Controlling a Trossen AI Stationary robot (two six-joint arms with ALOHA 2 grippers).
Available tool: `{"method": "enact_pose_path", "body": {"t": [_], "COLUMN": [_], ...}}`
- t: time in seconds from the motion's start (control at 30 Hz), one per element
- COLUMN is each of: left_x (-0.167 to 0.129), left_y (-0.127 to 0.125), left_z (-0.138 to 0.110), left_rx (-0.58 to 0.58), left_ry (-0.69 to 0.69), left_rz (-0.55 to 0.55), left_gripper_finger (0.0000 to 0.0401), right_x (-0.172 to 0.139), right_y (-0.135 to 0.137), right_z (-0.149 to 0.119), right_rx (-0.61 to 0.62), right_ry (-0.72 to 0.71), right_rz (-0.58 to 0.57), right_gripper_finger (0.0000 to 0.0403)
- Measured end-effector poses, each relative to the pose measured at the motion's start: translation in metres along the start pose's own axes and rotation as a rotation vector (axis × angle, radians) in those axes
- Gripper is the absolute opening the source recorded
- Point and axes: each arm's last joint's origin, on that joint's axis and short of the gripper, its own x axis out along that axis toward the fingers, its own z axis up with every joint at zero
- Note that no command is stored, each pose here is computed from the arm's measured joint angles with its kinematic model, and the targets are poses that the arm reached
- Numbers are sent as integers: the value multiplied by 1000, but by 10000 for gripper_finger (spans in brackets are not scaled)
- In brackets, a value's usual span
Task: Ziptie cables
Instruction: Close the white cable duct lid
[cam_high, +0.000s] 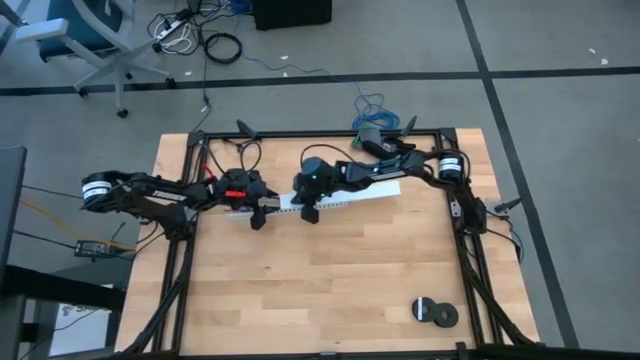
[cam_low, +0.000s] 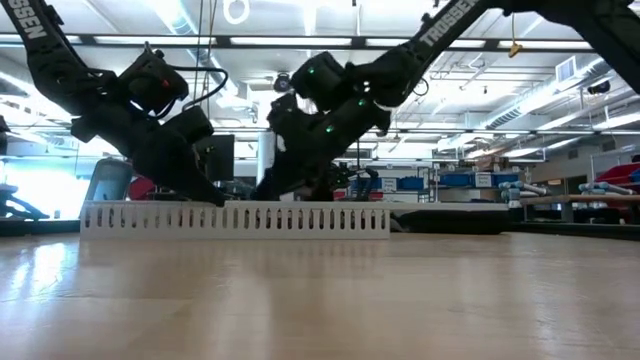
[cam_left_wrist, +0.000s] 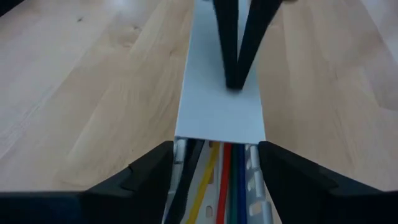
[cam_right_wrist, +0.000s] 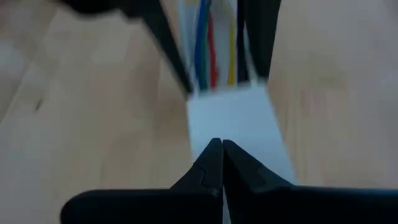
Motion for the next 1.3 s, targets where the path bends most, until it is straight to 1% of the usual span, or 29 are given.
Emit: {"method": "enact_pose_path", "body": {"t": [0.07, 0.13, 0.23, 0.33, 0.47, 0.7, 0.83, 0.97, 1.07, 1.3], "left_x": [0, 0, 0, 0, 0, 0, -1, -5, -10, -28], "left_y": [0, 0, 0, 0, 0, 0, 0, -1, -1, -4], "left_z": [0, 0, 0, 0, 0, -4, -1, 4, 5, 0], "left_rx": [-1, -4, -9, -28, -81, -94, -85, -75, -56, -96], "left_ry": [1, -1, -1, -1, -1, 40, 12, -18, -16, 71], "left_rz": [2, 4, 4, 4, 3, 3, 3, 7, 11, 35], "left_gripper_finger": [243, 243, 243, 243, 248, 290, 310, 313, 310, 303], "right_x": [2, -4, -24, -40, -42, -44, -44, -44, -44, -44], "right_y": [1, 6, 17, 25, 26, 26, 25, 25, 25, 25], "right_z": [5, 15, 33, 45, 43, 43, 42, 40, 40, 39], "right_rx": [-30, -67, -134, -162, -158, -153, -151, -146, -146, -142], "right_ry": [-64, -121, -180, -203, -173, -161, -156, -132, -131, -116], "right_rz": [4, 4, -29, -39, -43, -61, -74, -80, -80, -79], "right_gripper_finger": [0, 0, 0, 0, 0, 0, 0, 0, 0, 0]}}
